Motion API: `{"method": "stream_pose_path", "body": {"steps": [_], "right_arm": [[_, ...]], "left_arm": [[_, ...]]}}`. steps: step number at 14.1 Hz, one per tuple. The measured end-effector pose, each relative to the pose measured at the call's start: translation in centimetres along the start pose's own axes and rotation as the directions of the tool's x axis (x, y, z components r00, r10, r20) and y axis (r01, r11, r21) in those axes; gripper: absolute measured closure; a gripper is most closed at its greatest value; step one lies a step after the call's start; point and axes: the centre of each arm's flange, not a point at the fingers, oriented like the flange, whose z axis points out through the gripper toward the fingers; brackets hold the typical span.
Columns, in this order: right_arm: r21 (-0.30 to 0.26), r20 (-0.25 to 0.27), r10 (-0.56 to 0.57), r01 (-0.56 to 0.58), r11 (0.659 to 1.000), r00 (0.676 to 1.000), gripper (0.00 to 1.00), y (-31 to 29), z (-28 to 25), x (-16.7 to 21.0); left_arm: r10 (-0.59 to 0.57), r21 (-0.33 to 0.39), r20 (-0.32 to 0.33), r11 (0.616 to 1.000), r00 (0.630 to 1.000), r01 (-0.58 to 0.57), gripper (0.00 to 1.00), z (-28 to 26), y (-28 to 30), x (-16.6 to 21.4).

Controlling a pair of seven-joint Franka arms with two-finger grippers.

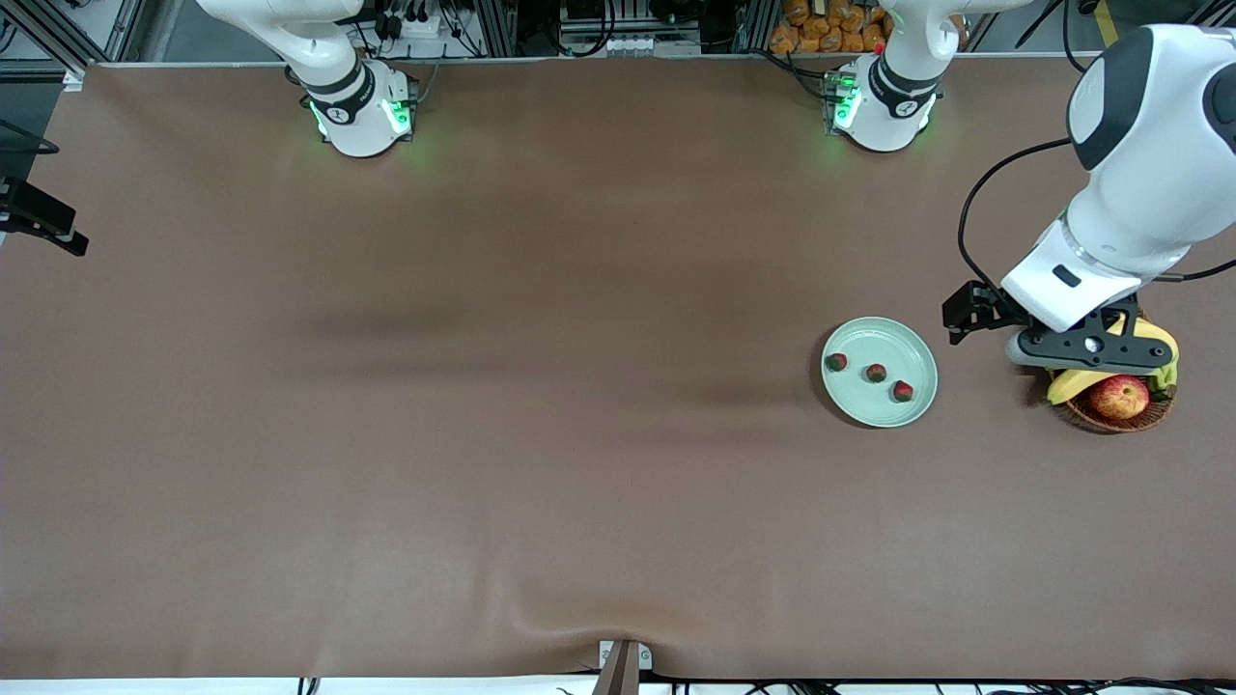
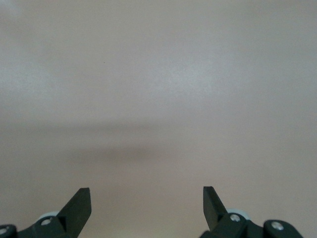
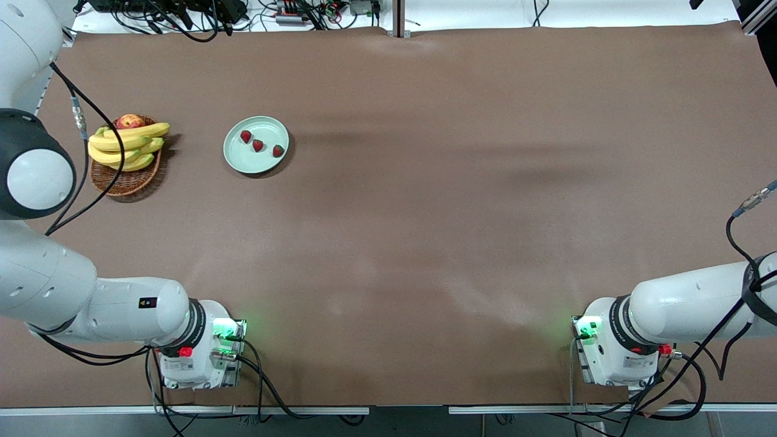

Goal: Collect all strawberries into plate

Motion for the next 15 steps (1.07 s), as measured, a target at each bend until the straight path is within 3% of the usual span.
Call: {"method": "stream_pose_path", "body": {"steps": [4, 7, 15], "right_arm": [[0.000, 0.000, 0.000, 0.000, 1.000, 1.000, 0.00, 0.0, 0.0, 0.0], [0.000, 0.000, 0.000, 0.000, 1.000, 1.000, 0.00, 0.0, 0.0, 0.0], [0.000, 0.000, -0.001, 0.001, 1.000, 1.000, 0.00, -0.1, 0.0, 0.0]], "left_arm": [[-0.008, -0.049, 0.034, 0.999, 0.999, 0.010, 0.00, -3.8, 1.1, -2.7], [-0.004, -0.054, 0.011, 0.999, 1.000, 0.004, 0.00, -6.5, 1.7, -4.2], [-0.043, -0.058, 0.024, 0.997, 0.999, 0.044, 0.00, -4.8, -0.4, -2.8]]}}
